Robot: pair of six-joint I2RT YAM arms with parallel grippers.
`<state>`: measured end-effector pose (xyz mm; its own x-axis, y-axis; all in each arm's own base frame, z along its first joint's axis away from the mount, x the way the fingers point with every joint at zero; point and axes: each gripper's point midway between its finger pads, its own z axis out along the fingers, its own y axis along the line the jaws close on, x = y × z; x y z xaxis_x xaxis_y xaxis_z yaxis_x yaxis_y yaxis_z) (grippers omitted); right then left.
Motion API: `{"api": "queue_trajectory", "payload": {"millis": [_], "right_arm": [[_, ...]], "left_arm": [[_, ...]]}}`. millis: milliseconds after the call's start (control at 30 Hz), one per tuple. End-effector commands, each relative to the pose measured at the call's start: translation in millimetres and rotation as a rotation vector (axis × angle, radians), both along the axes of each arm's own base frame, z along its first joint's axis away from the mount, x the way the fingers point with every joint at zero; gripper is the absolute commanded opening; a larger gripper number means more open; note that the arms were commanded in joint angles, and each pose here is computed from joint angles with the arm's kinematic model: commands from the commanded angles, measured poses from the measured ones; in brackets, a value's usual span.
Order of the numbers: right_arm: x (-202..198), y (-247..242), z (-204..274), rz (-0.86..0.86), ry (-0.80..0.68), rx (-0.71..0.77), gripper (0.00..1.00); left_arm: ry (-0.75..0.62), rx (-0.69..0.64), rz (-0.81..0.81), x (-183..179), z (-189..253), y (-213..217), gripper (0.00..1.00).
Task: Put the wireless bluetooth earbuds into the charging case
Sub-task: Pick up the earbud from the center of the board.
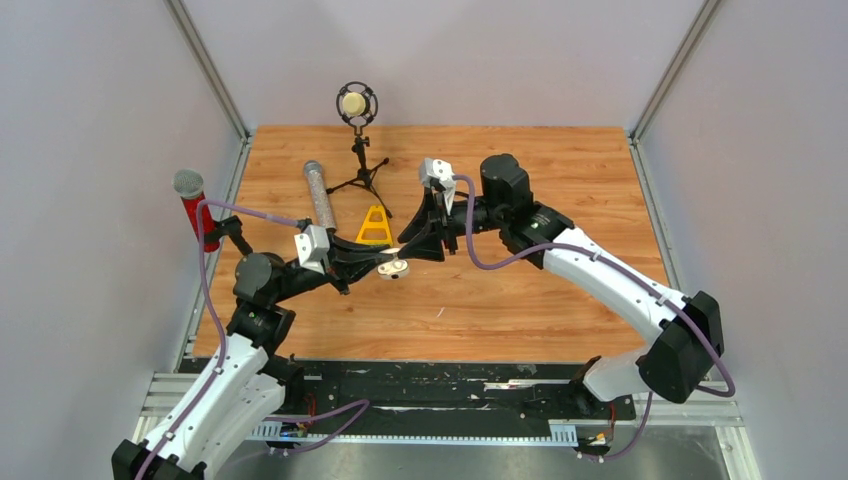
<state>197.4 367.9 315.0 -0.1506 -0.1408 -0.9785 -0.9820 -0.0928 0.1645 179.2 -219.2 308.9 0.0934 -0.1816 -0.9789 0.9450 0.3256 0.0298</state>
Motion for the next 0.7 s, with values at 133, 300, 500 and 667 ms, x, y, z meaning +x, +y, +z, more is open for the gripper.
{"api": "queue_trajectory", "payload": {"millis": [133,300,500,667], "right_arm": [[-2.2,4.4,11.8,0.047,-0.001,0.017,0.28],[-3.9,3.7,12.0,0.055,-0.007,0.015,0.03],[-4.6,1.0,12.7,0.046,-0.023,0.016,0.00],[-0.7,-1.8,8.4,0.004,-0.040,0.008,0.00]], "left_arm": [[-0.106,-0.031,0.005,-2.3,29.6,1.6,0.00],[-0.103,-0.033,0.011,-0.7,29.4,1.8,0.00],[-0.088,-0.039,0.043,5.2,28.5,3.6,0.19],[-0.085,-0.040,0.066,7.8,28.4,5.6,0.63]]}}
